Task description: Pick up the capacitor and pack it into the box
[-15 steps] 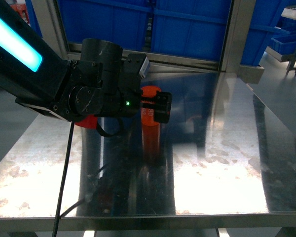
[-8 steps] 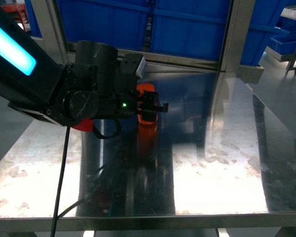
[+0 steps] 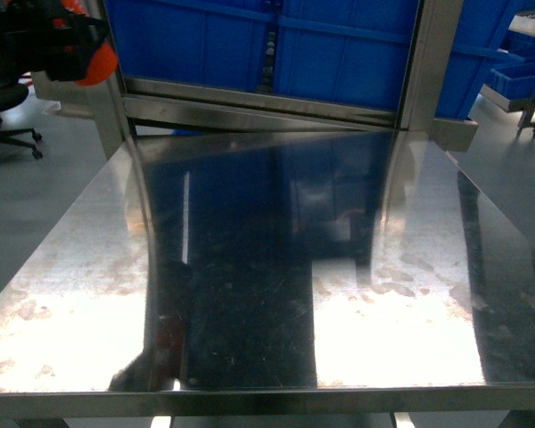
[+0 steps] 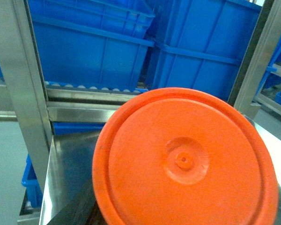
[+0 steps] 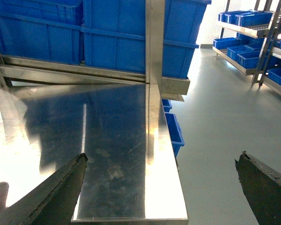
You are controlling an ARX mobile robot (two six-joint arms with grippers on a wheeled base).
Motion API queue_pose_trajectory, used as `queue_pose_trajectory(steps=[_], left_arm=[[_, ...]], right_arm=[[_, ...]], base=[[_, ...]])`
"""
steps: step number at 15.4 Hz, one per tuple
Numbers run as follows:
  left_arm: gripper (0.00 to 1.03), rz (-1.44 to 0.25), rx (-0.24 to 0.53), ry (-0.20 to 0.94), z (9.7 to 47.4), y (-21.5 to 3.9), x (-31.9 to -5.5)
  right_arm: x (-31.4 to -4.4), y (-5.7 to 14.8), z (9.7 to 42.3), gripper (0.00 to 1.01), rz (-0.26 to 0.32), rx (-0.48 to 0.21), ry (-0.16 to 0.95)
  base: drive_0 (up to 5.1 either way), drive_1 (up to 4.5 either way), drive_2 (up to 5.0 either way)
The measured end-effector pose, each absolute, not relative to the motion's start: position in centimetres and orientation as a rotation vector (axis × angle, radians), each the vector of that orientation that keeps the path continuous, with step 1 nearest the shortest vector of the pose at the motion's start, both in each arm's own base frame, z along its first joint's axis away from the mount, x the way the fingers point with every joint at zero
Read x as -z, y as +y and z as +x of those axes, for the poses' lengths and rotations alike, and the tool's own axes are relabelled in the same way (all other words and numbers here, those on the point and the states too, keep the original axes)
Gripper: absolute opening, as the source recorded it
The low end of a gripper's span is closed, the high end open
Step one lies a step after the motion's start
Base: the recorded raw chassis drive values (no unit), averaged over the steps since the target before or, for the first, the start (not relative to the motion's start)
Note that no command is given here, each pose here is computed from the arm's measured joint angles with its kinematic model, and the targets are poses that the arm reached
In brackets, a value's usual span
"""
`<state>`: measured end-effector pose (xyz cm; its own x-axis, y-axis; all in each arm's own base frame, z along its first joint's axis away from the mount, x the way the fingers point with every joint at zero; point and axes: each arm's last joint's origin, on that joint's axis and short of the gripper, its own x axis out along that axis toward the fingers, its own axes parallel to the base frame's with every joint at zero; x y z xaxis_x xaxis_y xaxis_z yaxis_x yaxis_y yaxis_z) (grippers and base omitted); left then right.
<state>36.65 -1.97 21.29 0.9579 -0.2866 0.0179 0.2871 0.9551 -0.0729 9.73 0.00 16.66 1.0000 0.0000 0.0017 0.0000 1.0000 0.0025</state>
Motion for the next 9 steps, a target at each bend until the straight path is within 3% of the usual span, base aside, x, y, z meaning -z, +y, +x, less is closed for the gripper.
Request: queue_pose_trajectory(steps=[3, 4, 6, 7, 9], left_arm=[[0.45, -0.101, 0.340, -0.021, 33.4, -0.3, -23.1], [0.45, -0.094, 0.296, -0.017, 33.3, -0.3, -23.2], [0.44, -0.041, 0.054, 0.025, 30.4, -0.3, -21.0], [0.44, -0.025, 0.010, 0.017, 28.6, -0.1, -20.6], [0.44, -0.018, -0.006, -0.016, 25.9, 0.1, -20.4]], right_arm=[[-16.7, 0.0, 9.7, 0.98, 0.002, 0.000, -0.002], [-16.7, 0.0, 9.7, 0.98, 0.002, 0.000, -0.002], [-16.7, 0.0, 9.7, 0.98, 0.002, 0.000, -0.001], [-16.7, 0.0, 9.7, 0.98, 0.002, 0.000, -0.001], [-16.7, 0.0, 9.7, 0.98, 0.002, 0.000, -0.001]], base=[[0.0, 0.00, 0.0], [0.0, 0.00, 0.0], [0.0, 0.00, 0.0], [0.0, 0.00, 0.0], [0.0, 0.00, 0.0]])
